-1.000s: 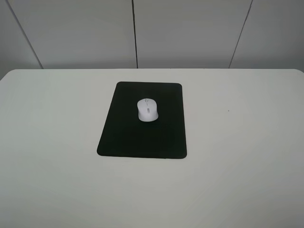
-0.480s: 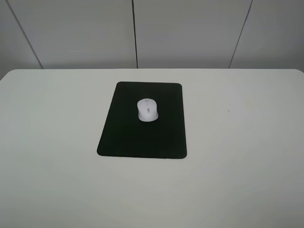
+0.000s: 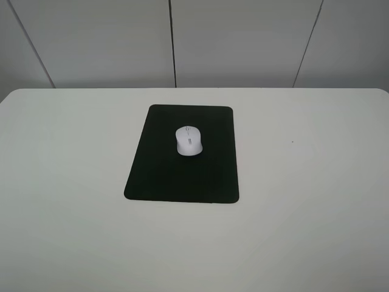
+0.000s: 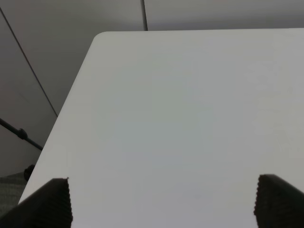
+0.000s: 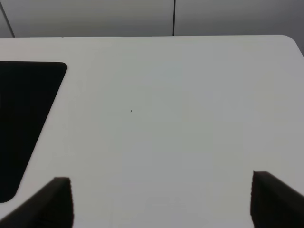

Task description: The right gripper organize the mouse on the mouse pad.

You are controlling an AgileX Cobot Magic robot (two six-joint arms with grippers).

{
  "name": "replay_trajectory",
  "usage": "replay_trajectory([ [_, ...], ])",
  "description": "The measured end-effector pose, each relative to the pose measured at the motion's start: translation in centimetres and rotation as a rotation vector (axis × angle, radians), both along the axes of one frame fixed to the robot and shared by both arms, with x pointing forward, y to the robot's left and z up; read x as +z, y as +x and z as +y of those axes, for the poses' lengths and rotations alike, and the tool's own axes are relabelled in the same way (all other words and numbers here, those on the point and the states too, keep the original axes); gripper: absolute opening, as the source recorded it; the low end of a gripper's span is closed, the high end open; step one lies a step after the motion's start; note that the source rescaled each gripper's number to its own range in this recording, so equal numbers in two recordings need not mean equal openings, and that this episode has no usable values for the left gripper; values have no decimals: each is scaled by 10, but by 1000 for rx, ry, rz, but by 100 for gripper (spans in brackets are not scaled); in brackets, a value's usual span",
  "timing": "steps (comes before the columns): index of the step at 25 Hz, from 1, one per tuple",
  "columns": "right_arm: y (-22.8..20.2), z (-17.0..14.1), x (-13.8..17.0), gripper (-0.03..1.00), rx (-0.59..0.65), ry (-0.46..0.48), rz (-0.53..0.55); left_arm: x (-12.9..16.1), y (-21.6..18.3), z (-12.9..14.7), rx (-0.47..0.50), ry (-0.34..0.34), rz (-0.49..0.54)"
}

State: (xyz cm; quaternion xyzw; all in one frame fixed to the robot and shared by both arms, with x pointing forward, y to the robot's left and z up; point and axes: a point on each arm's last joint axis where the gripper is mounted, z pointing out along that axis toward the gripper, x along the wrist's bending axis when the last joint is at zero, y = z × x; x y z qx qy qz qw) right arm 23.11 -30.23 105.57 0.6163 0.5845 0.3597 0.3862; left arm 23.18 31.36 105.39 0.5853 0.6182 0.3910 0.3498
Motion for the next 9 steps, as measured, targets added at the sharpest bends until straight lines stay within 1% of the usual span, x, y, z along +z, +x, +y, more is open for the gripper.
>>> replay_trajectory([
  [9,0,0,0,88,-8,8,-1,0,0,0,0,0,0],
])
